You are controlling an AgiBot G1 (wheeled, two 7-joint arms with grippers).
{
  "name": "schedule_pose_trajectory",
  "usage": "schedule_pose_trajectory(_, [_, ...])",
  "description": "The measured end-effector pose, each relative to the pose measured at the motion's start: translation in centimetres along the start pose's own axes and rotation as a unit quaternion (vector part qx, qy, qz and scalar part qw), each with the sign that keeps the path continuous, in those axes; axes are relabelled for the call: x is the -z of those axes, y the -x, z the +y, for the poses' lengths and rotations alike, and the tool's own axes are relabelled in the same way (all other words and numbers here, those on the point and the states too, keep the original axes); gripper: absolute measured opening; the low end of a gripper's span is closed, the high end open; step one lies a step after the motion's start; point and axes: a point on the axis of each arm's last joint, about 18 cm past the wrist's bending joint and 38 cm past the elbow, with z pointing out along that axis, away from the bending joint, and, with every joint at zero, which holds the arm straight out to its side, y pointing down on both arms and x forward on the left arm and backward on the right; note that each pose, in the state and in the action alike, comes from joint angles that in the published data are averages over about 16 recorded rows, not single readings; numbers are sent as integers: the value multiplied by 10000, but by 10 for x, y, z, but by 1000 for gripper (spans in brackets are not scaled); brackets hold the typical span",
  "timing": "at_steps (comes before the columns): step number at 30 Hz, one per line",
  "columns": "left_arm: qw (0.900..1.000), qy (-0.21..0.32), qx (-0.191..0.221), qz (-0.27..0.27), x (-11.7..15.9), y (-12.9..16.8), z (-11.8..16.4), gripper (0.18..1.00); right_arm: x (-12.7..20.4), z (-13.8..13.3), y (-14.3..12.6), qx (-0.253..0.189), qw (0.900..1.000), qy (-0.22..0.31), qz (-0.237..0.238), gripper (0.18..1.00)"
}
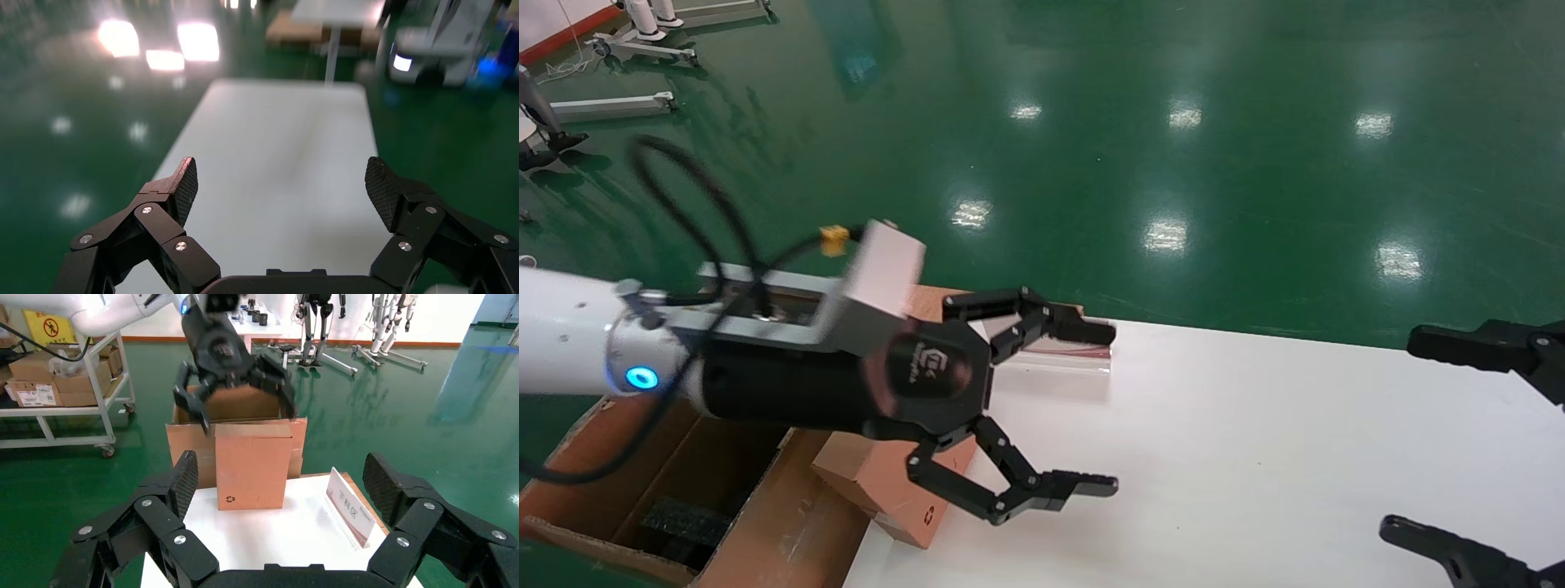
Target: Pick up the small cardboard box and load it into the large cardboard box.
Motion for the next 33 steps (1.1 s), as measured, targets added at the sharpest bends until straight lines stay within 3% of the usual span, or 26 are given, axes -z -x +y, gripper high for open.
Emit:
schedule_pose_trajectory(4, [9971,753,61,-60,-1,10,7,1000,0,0,0,0,10000,0,0,1001])
schedule_pose_trajectory(8, [9871,1569,250,-205,-2,23,14,1000,0,0,0,0,10000,0,0,1001])
schedule_pose_trajectory(18, [9372,3226,890,-981,2,60,24,1000,0,0,0,0,10000,0,0,1001])
schedule_pose_trajectory(25, [9080,3781,1126,-1411,4,75,20,1000,0,0,0,0,10000,0,0,1001])
schedule_pose_trajectory(33, [8940,3956,1474,-1500,8,73,12,1000,0,0,0,0,10000,0,0,1001])
